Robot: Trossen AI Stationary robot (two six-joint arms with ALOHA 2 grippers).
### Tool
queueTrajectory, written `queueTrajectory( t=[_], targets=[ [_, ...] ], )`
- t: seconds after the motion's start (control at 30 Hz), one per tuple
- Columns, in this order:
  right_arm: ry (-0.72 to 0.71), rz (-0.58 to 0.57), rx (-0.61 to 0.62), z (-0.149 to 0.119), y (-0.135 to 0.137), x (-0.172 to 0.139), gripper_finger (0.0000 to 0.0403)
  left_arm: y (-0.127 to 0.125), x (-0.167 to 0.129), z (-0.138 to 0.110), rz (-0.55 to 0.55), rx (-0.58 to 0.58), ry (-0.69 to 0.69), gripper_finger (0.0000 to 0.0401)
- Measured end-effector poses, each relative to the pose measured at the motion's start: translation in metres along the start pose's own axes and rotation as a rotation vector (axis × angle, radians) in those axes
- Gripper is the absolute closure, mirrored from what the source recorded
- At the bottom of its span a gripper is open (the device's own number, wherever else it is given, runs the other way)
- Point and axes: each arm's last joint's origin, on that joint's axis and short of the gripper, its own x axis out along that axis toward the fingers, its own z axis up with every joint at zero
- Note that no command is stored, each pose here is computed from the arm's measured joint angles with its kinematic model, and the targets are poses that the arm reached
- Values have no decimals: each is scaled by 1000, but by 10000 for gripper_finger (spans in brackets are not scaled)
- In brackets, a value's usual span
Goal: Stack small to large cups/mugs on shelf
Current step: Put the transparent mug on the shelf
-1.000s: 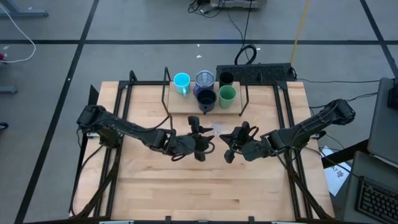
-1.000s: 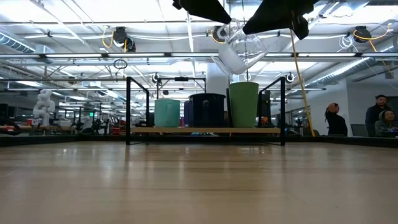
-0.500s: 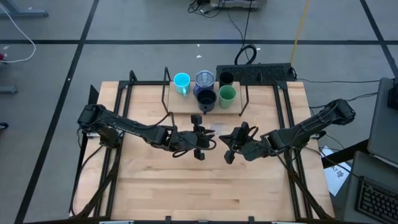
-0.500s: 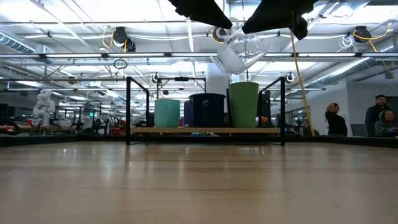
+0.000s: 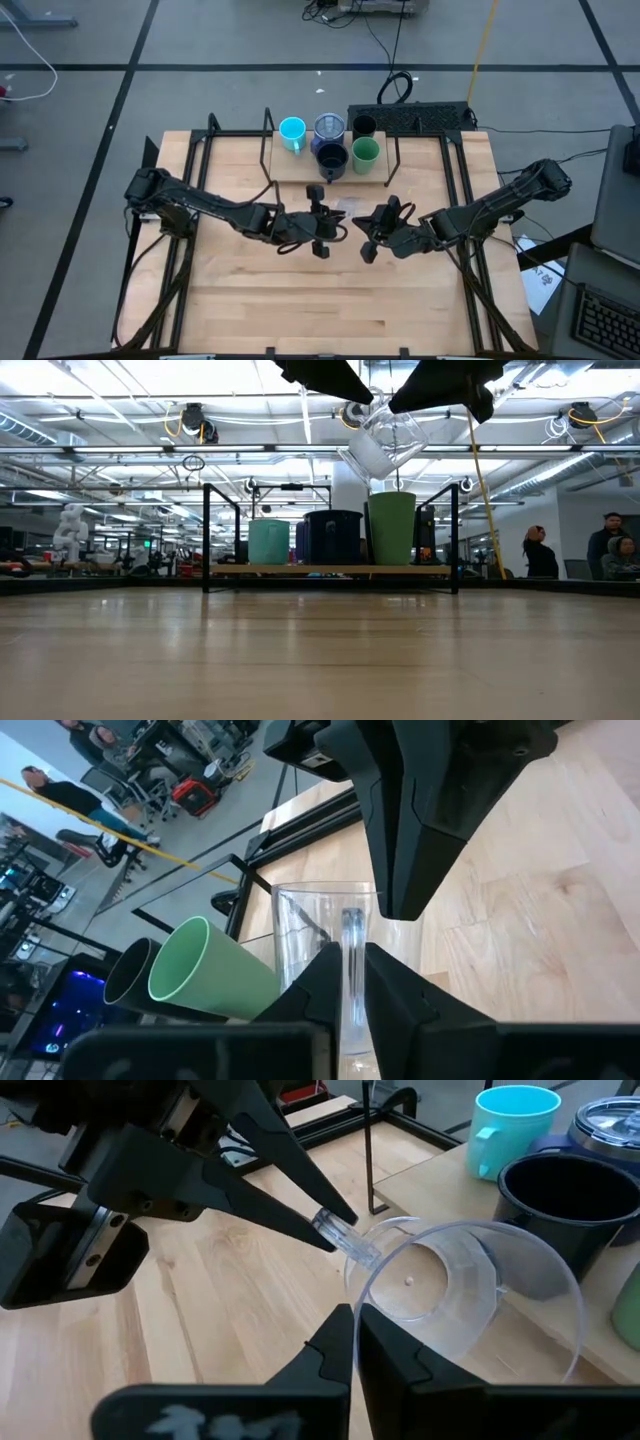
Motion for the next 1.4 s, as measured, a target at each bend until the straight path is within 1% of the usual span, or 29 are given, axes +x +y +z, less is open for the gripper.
queueTrajectory(
  t=[0.07, 0.2, 0.4, 0.57, 0.7, 0.93, 1.07, 1.2, 1.4],
  targets=[
    [0, 0, -6, 0, 0, 0, 400, -1, -1, 1, 0, 1, -4, 367],
    [-6, 6, -17, 1, 1, 0, 400, -3, -2, 1, 0, 7, -1, 387],
    [-18, 15, -46, 2, 2, 0, 399, -4, -3, 1, -1, 11, 6, 376],
    [-19, 18, -73, 2, 2, 0, 394, -6, -5, 2, -4, 18, 2, 387],
    [-28, 24, -86, 3, 3, 0, 363, -9, -7, 3, -1, 23, 1, 386],
    [-34, 30, -85, 6, 2, -5, 269, -12, -9, 4, 13, 29, 6, 386],
    [-42, 54, -88, 9, 1, -16, 227, -7, -13, 5, 21, 18, 4, 386],
    [-45, 92, -91, 11, 0, -32, 208, 0, -24, 7, 46, 2, 11, 386],
    [-27, 146, -125, 9, 0, -55, 210, 20, -51, 13, 69, -72, 0, 386]
  ],
)
